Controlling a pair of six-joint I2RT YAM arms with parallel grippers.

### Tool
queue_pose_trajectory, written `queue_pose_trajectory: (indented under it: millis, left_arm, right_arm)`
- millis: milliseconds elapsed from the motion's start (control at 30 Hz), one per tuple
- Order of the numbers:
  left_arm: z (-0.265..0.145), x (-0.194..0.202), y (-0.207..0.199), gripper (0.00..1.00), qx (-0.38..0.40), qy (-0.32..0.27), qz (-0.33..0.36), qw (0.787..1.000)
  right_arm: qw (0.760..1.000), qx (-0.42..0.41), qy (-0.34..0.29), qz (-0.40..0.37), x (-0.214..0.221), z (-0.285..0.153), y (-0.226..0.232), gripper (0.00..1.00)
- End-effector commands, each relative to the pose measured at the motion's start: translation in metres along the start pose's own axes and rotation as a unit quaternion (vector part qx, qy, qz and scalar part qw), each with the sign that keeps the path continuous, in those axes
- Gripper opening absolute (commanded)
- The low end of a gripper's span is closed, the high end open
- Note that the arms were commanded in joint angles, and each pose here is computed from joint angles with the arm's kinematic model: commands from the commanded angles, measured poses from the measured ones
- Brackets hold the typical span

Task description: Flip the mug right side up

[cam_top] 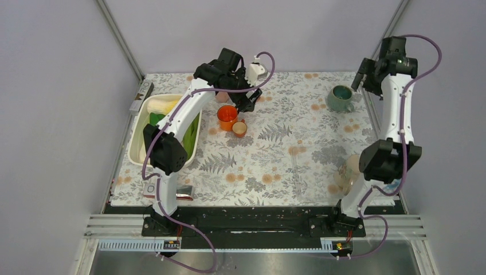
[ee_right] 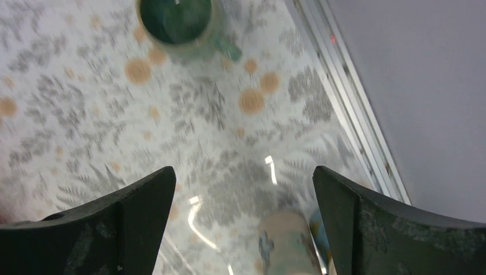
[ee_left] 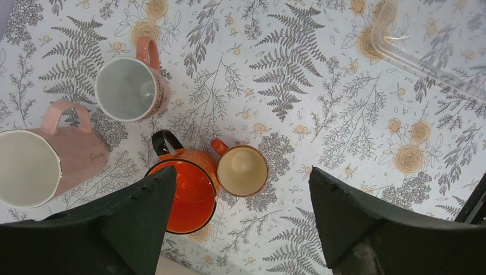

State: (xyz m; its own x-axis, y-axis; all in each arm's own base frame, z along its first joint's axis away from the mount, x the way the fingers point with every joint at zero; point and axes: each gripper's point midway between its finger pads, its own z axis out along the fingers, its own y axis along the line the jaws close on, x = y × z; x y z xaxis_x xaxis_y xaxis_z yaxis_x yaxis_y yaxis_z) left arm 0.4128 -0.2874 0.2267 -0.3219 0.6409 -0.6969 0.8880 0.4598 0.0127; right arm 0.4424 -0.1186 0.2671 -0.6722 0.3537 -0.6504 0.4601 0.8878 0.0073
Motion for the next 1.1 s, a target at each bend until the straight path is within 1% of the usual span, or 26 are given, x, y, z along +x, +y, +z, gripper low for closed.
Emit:
queue_pose_trajectory:
  millis: [0,133,200,267,300,433,533,633,700,833,933,1000,1067]
  left_arm:
    - [-0.016,-0.030,-0.005,0.89,0.001,-0.052,0.006,0.999]
    - [-0.020,-0.031,-0.009,0.91,0.002,-0.058,0.015,0.998]
    - [-0.021,-0.030,-0.011,0.91,0.005,-0.058,0.014,0.998]
    - [-0.020,-0.027,-0.013,0.91,0.010,-0.055,0.013,0.998]
    - [-0.020,-0.025,-0.015,0.92,0.013,-0.054,0.012,0.998]
    - [-0.022,-0.018,-0.018,0.92,0.019,-0.049,0.011,0.999]
    - [-0.023,-0.014,-0.015,0.92,0.015,-0.045,0.007,0.999]
    - [-0.023,-0.010,-0.011,0.92,0.008,-0.040,0.004,0.999]
    - [-0.021,-0.009,-0.009,0.92,0.006,-0.038,0.004,0.999]
    - [-0.020,-0.010,-0.008,0.92,0.006,-0.038,0.005,0.999]
    - [-0.020,-0.010,-0.007,0.92,0.006,-0.039,0.006,0.999]
    - [-0.019,-0.010,-0.007,0.92,0.006,-0.037,0.006,0.999]
    - [-0.017,-0.009,-0.007,0.92,0.007,-0.036,0.005,0.999]
  right_arm:
    - [0.993,0.016,0.117,-0.010,0.089,-0.014,-0.017,0.99]
    - [0.991,0.029,0.133,-0.001,0.138,-0.032,-0.031,0.99]
    - [0.990,0.055,0.130,0.011,0.156,-0.035,-0.044,0.99]
    - [0.987,0.072,0.139,0.032,0.172,-0.036,-0.052,0.99]
    - [0.985,0.075,0.148,0.050,0.181,-0.036,-0.053,1.00]
    - [0.980,0.065,0.170,0.076,0.211,-0.034,-0.050,1.00]
    - [0.977,0.065,0.184,0.080,0.233,-0.032,-0.051,0.99]
    - [0.971,0.074,0.214,0.073,0.251,-0.036,-0.055,0.99]
    - [0.968,0.056,0.231,0.075,0.259,-0.038,-0.049,0.99]
    - [0.967,0.028,0.237,0.090,0.261,-0.039,-0.038,0.95]
    - [0.960,-0.040,0.254,0.114,0.267,-0.040,-0.010,0.85]
    - [0.951,-0.080,0.272,0.126,0.275,-0.043,0.011,0.84]
    - [0.948,-0.096,0.283,0.111,0.282,-0.046,0.028,0.83]
